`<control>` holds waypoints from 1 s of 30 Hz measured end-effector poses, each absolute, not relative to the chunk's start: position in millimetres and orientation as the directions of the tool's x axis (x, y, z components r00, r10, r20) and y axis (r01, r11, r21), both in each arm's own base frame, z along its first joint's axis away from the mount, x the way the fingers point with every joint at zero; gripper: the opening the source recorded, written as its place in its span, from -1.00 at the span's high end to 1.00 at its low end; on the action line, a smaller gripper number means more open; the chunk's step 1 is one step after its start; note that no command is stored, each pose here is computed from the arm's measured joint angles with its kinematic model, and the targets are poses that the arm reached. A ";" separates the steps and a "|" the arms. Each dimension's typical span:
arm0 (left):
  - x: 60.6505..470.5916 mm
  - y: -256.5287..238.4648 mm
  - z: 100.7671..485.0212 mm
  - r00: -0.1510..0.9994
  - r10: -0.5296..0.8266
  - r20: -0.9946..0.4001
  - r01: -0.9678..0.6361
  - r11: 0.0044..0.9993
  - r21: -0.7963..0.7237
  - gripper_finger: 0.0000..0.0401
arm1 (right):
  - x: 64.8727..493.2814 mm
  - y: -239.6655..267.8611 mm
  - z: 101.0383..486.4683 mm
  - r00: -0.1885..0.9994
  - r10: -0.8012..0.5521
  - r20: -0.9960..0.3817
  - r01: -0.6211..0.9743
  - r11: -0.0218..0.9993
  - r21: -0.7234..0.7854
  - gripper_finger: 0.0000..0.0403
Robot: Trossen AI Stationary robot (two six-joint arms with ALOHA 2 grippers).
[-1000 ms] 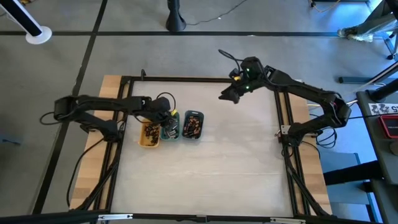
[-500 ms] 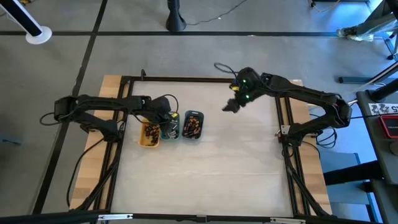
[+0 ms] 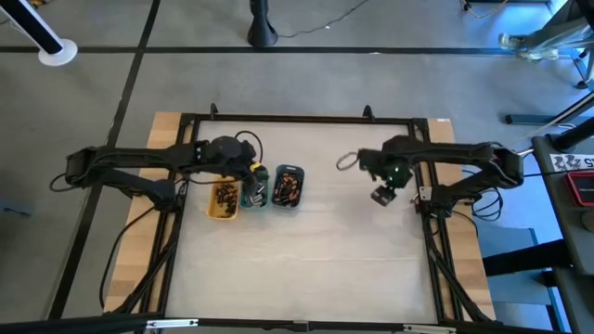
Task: Sort batteries
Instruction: Put the silver battery into the green bin
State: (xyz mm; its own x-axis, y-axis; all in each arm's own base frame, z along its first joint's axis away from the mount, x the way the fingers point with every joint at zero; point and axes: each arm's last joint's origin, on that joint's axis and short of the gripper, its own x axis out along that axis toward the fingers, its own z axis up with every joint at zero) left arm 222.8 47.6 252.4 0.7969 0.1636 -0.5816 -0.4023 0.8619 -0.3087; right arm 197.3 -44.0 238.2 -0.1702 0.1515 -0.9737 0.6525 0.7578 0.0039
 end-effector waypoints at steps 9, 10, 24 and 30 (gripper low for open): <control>218.1 47.3 251.0 0.774 0.162 -0.612 -0.396 0.878 -0.268 0.15 | 170.4 -33.2 156.9 -0.543 0.034 -0.839 0.316 0.934 -0.166 -0.22; 217.7 47.9 250.8 0.772 0.164 -0.614 -0.402 0.874 -0.273 0.15 | 168.1 -32.3 149.6 -0.573 0.011 -0.819 0.276 0.944 -0.180 -0.22; 216.3 57.1 251.8 0.772 0.200 -0.604 -0.479 0.808 -0.344 0.15 | 175.9 -29.9 102.1 -0.680 0.032 -0.732 0.215 0.964 -0.157 -0.22; 215.6 59.8 251.9 0.769 0.213 -0.603 -0.496 0.794 -0.352 0.15 | 176.5 -29.8 92.1 -0.704 0.049 -0.709 0.215 0.965 -0.147 -0.21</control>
